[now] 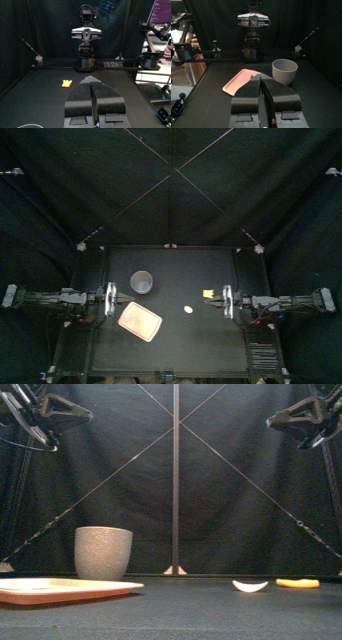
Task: Pick the chip then place it in the grey bowl
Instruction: Pick the chip
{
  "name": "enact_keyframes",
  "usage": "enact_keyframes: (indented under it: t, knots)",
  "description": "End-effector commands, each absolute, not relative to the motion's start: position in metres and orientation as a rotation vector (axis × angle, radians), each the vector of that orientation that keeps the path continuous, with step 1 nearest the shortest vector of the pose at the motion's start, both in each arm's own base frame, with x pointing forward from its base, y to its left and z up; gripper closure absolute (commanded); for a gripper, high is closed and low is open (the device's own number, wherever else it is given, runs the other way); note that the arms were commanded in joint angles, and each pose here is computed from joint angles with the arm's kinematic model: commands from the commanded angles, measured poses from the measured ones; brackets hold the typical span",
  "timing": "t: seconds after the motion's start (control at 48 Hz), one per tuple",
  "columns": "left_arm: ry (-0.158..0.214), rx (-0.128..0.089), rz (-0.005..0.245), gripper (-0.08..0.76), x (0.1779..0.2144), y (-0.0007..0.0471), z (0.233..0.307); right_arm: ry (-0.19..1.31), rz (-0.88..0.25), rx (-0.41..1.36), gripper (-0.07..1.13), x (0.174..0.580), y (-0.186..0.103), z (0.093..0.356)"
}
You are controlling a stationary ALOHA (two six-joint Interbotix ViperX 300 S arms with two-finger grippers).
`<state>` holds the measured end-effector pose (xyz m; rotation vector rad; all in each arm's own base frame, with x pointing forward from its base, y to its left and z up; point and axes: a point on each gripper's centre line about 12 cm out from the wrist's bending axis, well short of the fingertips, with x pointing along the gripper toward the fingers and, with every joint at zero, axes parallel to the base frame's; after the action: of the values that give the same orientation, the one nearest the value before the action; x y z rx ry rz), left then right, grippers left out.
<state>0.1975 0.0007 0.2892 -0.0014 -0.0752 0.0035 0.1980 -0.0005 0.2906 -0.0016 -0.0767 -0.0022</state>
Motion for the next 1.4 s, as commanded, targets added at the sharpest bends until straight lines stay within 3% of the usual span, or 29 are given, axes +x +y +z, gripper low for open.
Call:
enact_keyframes:
  t: [0.021,0.167,0.479,0.646,0.729,0.896,1.125,1.208,1.271,1.396]
  knots:
    - [-0.071,0.002,0.008,0.71,0.1991,0.0016,0.2884,-0.044,-0.014,0.001,1.04,0.204,-0.003,0.285]
    - [-0.074,0.0,0.01,0.7,0.199,0.0019,0.2888,0.053,-0.031,0.069,1.04,0.215,-0.005,0.262]
    - [-0.069,0.001,0.018,0.691,0.1987,0.0035,0.2869,0.336,-0.228,0.806,1.03,0.222,-0.002,0.181]
    - [-0.069,-0.008,0.032,0.691,0.1985,0.0063,0.2864,0.382,-0.361,1.111,1.03,0.217,-0.002,0.157]
    - [-0.066,-0.024,0.038,0.691,0.1983,0.0072,0.2852,0.386,-0.413,1.246,1.01,0.219,-0.002,0.154]
    - [-0.056,-0.034,0.044,0.691,0.1976,0.008,0.2807,0.395,-0.478,1.455,0.81,0.226,-0.001,0.154]
    - [-0.034,-0.036,0.045,0.691,0.196,0.008,0.272,0.428,-0.479,1.411,0.22,0.236,-0.002,0.151]
    - [-0.028,-0.033,0.046,0.691,0.1954,0.0083,0.269,0.449,-0.493,1.388,0.07,0.245,-0.004,0.147]
    - [-0.03,-0.032,0.049,0.691,0.1956,0.0088,0.2701,0.465,-0.54,1.389,0.01,0.252,-0.009,0.14]
    - [-0.033,-0.032,0.047,0.691,0.1958,0.0085,0.2709,0.549,-0.655,1.385,0.02,0.257,-0.021,0.117]
